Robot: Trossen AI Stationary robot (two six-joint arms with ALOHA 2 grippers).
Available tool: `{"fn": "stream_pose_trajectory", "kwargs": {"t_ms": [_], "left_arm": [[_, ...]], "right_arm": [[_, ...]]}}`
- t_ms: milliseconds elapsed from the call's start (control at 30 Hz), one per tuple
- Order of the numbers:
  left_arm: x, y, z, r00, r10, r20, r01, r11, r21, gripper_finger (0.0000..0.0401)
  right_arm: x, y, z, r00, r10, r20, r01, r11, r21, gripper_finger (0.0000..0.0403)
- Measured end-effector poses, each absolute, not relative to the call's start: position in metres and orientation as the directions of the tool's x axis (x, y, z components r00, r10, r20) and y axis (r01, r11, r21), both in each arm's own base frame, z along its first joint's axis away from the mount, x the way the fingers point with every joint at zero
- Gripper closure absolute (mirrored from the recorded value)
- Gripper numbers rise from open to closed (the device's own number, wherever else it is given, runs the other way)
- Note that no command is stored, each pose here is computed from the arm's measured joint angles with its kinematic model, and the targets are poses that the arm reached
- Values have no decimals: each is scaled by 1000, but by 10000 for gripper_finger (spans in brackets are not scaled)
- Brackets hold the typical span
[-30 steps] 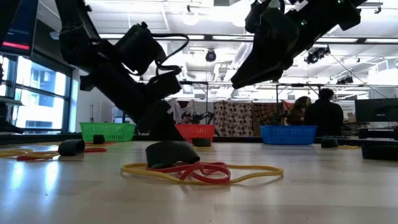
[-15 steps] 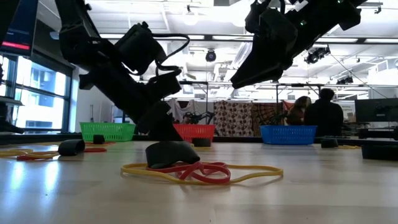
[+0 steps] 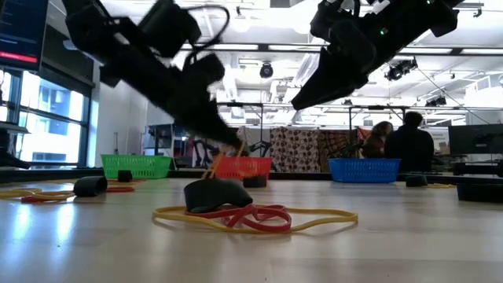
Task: Sort rubber bands into baskets
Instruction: Put the yellow rubber band into the blue bin
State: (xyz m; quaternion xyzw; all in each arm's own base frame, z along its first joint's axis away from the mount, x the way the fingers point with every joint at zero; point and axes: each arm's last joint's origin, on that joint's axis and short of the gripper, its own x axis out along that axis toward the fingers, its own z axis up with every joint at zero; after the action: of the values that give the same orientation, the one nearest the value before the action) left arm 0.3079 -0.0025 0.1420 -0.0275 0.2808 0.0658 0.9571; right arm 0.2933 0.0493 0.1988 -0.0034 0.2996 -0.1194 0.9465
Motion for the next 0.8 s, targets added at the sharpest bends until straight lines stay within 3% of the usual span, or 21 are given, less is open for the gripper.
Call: {"fn": "stream_pose_trajectory", "kwargs": {"t_ms": [200, 467, 800], "left_arm": [[309, -5, 162, 895, 39, -444, -84, 993, -81, 400], [310, -6, 165, 907, -10, -421, -45, 992, -120, 400], [311, -7, 167, 916, -21, -401, -33, 991, -128, 400]], "right_arm": [[303, 51, 191, 812, -242, -531, 175, 969, -175, 260], [320, 54, 174, 843, -245, -479, 104, 948, -302, 236], [331, 51, 159, 837, -365, -407, 179, 886, -427, 235]]}}
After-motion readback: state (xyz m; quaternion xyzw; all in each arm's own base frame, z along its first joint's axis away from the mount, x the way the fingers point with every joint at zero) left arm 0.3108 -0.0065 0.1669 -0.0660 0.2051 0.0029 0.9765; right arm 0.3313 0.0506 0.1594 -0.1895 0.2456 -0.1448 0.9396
